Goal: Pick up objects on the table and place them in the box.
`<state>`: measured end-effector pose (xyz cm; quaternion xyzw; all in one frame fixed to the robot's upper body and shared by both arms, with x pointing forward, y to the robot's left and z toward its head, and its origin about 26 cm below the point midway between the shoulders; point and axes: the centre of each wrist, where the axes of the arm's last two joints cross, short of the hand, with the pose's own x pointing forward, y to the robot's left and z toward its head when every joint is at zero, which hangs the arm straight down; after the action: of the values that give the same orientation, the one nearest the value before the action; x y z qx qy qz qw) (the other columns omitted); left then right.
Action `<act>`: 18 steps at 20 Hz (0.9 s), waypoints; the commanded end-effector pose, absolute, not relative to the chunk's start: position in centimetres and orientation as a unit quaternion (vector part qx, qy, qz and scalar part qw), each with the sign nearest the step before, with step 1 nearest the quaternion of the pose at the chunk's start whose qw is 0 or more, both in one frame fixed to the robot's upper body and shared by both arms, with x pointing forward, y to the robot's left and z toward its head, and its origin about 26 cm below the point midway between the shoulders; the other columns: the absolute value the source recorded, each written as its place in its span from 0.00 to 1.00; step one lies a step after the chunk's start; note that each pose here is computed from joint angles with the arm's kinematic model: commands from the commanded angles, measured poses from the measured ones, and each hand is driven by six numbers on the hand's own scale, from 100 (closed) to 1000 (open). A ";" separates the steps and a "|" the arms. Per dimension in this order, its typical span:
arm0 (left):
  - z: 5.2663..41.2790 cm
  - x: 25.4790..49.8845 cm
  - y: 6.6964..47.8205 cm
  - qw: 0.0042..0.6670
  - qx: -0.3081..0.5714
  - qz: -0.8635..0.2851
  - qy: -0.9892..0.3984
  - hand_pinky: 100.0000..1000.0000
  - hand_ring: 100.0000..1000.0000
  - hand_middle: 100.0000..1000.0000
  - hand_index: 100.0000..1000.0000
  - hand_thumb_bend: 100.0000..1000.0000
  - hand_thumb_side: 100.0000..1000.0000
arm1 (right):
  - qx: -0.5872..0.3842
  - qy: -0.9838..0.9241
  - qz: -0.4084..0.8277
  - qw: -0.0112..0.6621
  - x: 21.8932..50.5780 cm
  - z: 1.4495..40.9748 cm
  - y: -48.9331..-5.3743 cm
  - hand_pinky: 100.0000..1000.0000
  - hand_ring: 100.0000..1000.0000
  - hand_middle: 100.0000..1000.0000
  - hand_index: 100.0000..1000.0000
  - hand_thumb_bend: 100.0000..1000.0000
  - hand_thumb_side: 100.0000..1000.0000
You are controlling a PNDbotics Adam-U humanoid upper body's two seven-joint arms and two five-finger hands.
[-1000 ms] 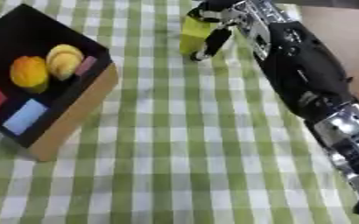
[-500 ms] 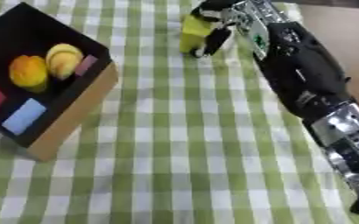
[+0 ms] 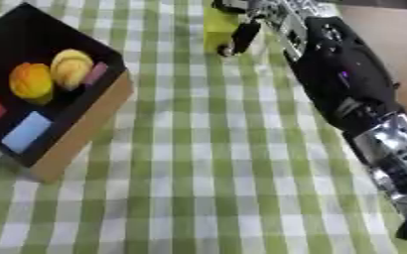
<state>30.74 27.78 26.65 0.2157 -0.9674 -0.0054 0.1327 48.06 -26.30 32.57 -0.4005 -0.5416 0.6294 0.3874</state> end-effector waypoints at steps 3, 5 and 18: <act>27.4 30.4 27.9 0.120 0.216 -0.012 -0.969 0.76 0.78 0.75 0.79 0.25 0.66 | -0.413 -0.596 0.606 0.326 45.3 37.6 -24.9 0.82 0.81 0.49 0.74 0.01 0.02; 27.5 30.4 27.9 0.119 0.215 -0.013 -0.969 0.76 0.78 0.75 0.79 0.25 0.66 | -0.406 -0.605 0.615 0.301 44.2 38.5 -23.6 0.81 0.81 0.49 0.74 0.01 0.01; 27.8 30.5 27.5 0.113 0.202 -0.016 -0.973 0.76 0.78 0.75 0.79 0.26 0.65 | -0.289 -0.630 0.705 0.152 40.1 39.2 -11.0 0.81 0.77 0.50 0.74 0.00 0.01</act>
<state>30.79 27.50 26.94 0.2055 -0.9701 -0.0102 0.1288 40.88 -12.06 38.26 -0.2922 -0.6236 0.7041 0.1735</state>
